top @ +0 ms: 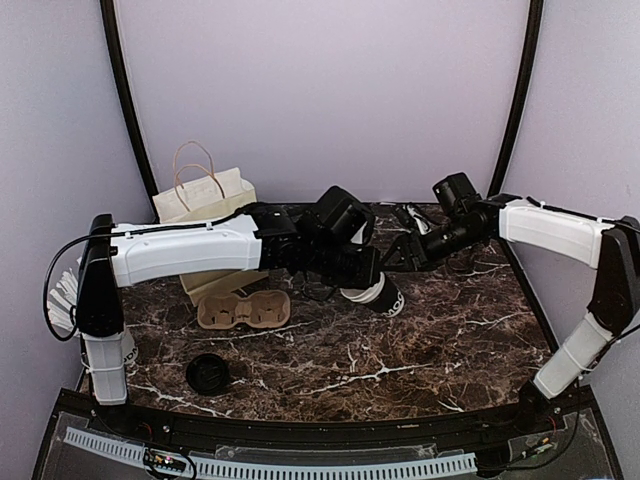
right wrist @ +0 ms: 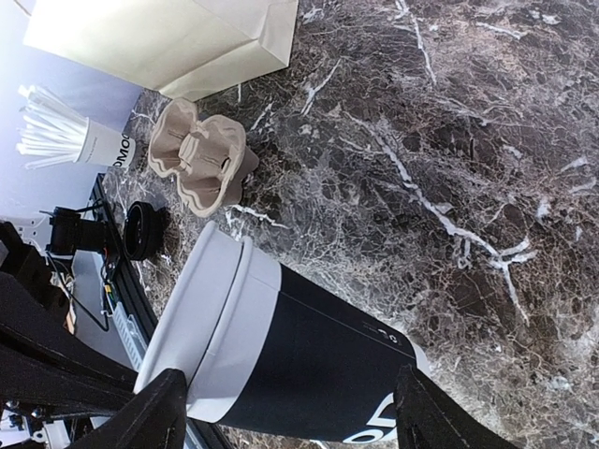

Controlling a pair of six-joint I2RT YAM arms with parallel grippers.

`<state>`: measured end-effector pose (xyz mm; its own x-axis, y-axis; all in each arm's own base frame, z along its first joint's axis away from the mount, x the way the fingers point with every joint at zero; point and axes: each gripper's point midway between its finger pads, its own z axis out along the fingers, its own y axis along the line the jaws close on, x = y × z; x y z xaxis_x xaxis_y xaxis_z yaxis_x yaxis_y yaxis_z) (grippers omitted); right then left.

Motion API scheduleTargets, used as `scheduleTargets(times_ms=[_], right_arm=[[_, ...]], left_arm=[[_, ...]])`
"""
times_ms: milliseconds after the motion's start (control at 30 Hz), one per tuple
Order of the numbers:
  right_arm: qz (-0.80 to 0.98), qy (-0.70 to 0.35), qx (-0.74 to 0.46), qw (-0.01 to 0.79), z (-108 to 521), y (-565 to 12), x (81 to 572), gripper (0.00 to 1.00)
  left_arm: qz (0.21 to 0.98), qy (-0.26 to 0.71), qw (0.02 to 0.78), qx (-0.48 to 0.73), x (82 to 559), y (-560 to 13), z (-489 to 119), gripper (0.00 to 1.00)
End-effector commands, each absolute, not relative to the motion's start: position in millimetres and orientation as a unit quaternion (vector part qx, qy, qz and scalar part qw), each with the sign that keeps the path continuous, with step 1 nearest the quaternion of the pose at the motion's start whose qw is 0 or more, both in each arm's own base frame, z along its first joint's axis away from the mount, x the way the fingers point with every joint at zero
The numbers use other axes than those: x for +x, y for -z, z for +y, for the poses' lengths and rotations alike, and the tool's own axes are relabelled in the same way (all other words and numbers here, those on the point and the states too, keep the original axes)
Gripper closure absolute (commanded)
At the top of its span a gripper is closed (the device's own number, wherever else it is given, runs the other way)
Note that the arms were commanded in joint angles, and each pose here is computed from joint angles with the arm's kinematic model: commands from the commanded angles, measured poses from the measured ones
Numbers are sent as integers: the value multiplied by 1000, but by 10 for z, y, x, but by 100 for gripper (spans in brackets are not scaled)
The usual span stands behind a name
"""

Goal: Pack the takeout coffee

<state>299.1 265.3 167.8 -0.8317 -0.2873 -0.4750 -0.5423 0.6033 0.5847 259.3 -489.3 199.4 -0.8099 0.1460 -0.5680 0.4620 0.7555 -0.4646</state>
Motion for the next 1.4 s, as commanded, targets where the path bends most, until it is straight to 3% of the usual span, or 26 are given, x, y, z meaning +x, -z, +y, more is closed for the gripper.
scheduleTargets(times_ms=[0,433,733,900,1367], right_arm=[[935,-253,-192,157,2214,-1202,3194,24],[928,-264,-196,177,2216,-1368,3266,26],[863,-311,-282,282,2350,-2212,3174,23],[808,-354,-354,311,2590,-2570,2832,15],[782,-336,-427,303,2965,-2507,2587,17]], left_arm=[[871,337,316,167,2516,-2785,-4758,100],[877,299,331,179,2468,-2905,-4718,100],[885,289,328,158,2496,-2831,-4657,100],[892,294,320,124,2548,-2760,-4618,100],[871,385,296,79,2551,-2809,-4594,100]])
